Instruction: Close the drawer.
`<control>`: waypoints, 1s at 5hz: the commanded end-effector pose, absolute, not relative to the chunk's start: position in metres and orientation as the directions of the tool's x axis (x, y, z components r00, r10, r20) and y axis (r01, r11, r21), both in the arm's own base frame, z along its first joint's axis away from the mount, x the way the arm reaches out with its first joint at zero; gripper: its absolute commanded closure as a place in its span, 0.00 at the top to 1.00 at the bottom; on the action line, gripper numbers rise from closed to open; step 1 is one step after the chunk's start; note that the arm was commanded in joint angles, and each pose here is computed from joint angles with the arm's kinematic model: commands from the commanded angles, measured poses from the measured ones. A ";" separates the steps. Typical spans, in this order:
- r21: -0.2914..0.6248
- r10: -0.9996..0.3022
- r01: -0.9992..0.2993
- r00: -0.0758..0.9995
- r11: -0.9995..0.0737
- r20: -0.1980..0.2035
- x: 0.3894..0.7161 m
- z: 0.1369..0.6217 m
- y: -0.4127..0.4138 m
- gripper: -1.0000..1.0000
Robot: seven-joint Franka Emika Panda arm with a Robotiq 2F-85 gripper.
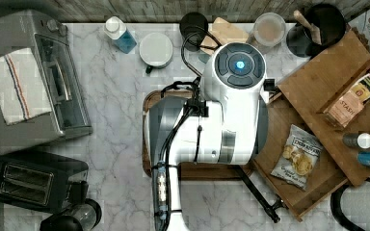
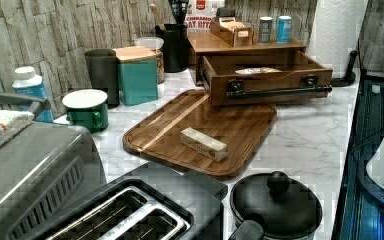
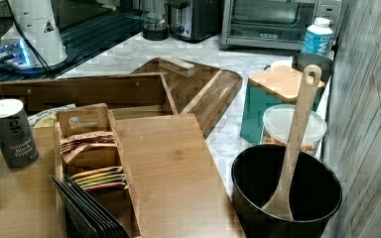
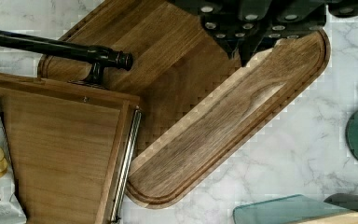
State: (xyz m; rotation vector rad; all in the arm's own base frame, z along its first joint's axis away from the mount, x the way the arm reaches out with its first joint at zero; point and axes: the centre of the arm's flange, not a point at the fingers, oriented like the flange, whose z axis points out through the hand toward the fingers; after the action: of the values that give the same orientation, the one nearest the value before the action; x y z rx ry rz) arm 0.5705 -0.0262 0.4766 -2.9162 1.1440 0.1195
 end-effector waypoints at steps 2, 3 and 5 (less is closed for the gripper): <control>0.038 -0.662 -0.660 0.748 -0.750 -0.060 0.565 0.454 -0.019 0.00; 0.000 -0.541 -0.542 0.839 -0.840 -0.061 0.544 0.436 -0.001 0.00; -0.022 -0.310 -0.310 0.950 -0.951 0.026 0.500 0.396 0.036 0.00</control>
State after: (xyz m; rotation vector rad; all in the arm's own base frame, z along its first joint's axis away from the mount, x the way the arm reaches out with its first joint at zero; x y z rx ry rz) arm 0.5313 0.0051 0.4044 -3.0100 0.7290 -0.0891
